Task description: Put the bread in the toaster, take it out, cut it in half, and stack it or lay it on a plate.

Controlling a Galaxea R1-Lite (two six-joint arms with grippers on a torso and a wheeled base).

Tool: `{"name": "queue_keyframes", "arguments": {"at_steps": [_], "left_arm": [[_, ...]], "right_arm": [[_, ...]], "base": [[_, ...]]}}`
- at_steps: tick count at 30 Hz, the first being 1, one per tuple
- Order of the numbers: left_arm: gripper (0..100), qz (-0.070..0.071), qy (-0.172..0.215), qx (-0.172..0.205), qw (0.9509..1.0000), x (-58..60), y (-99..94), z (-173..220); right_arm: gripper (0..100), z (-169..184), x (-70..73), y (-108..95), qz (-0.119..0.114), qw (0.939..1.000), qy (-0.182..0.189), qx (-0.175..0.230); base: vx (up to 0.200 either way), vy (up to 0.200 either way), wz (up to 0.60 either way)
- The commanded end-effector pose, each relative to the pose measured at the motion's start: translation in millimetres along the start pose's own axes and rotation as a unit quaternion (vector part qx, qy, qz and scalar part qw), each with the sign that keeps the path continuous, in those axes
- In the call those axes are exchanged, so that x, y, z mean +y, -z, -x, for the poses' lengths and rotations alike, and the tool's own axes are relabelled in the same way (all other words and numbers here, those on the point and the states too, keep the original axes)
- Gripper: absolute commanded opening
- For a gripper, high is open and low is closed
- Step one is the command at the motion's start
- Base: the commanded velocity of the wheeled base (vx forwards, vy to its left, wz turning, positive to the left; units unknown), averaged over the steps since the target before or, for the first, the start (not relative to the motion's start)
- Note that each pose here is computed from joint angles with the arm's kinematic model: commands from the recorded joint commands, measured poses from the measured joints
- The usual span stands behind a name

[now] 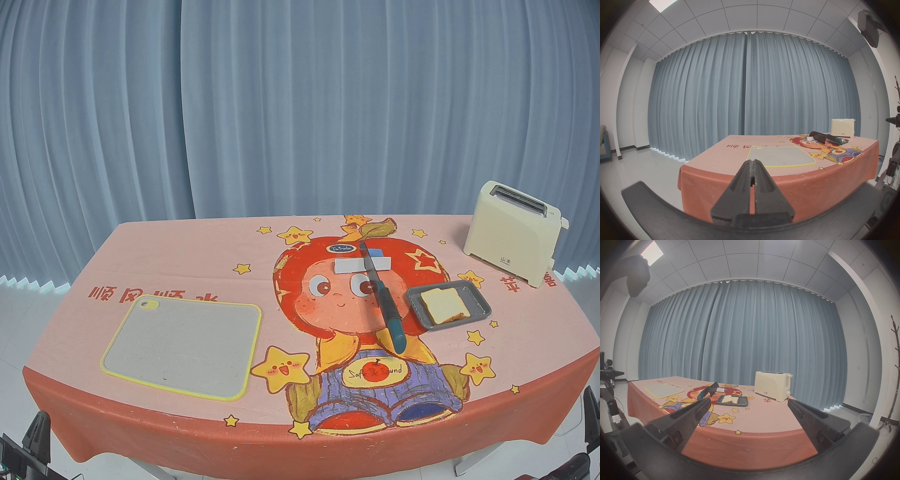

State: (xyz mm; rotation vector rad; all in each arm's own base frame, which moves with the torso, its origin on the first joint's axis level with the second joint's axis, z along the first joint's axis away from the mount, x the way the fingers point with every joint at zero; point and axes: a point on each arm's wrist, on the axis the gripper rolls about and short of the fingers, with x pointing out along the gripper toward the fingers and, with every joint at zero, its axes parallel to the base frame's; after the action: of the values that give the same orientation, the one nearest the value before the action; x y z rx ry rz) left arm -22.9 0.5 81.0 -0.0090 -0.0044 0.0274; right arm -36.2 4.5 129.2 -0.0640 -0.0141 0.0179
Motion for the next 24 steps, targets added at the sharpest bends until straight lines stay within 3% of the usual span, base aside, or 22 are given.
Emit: {"name": "queue_keyframes", "arguments": {"at_steps": [1, 5, 16, 20, 24], "left_arm": [[0, 0.0, -0.001, 0.001, 1.0, 0.0, 5.2, 0], [0, 0.0, -0.001, 0.001, 1.0, 0.0, 5.2, 0], [0, 0.0, -0.001, 0.001, 1.0, 0.0, 5.2, 0], [0, 0.0, -0.001, 0.001, 1.0, 0.0, 5.2, 0], [0, 0.0, -0.001, 0.001, 1.0, 0.0, 5.2, 0]], "right_arm": [[100, 0, -1.2, 1, 0.0, 0.9998, -0.018, 0.0], [100, 3, -2.9, 4, 0.001, 0.9994, -0.033, -0.01], [100, 5, -3.4, 10, 0.001, 0.9997, 0.02, -0.015], [100, 4, -2.0, 18, 0.011, 0.9996, -0.018, -0.018], [100, 6, -1.7, 15, 0.018, 0.9992, -0.027, -0.024]], "base": [[0.0, 0.0, 0.0], [0.0, 0.0, 0.0], [0.0, 0.0, 0.0], [0.0, 0.0, 0.0], [0.0, 0.0, 0.0]]}}
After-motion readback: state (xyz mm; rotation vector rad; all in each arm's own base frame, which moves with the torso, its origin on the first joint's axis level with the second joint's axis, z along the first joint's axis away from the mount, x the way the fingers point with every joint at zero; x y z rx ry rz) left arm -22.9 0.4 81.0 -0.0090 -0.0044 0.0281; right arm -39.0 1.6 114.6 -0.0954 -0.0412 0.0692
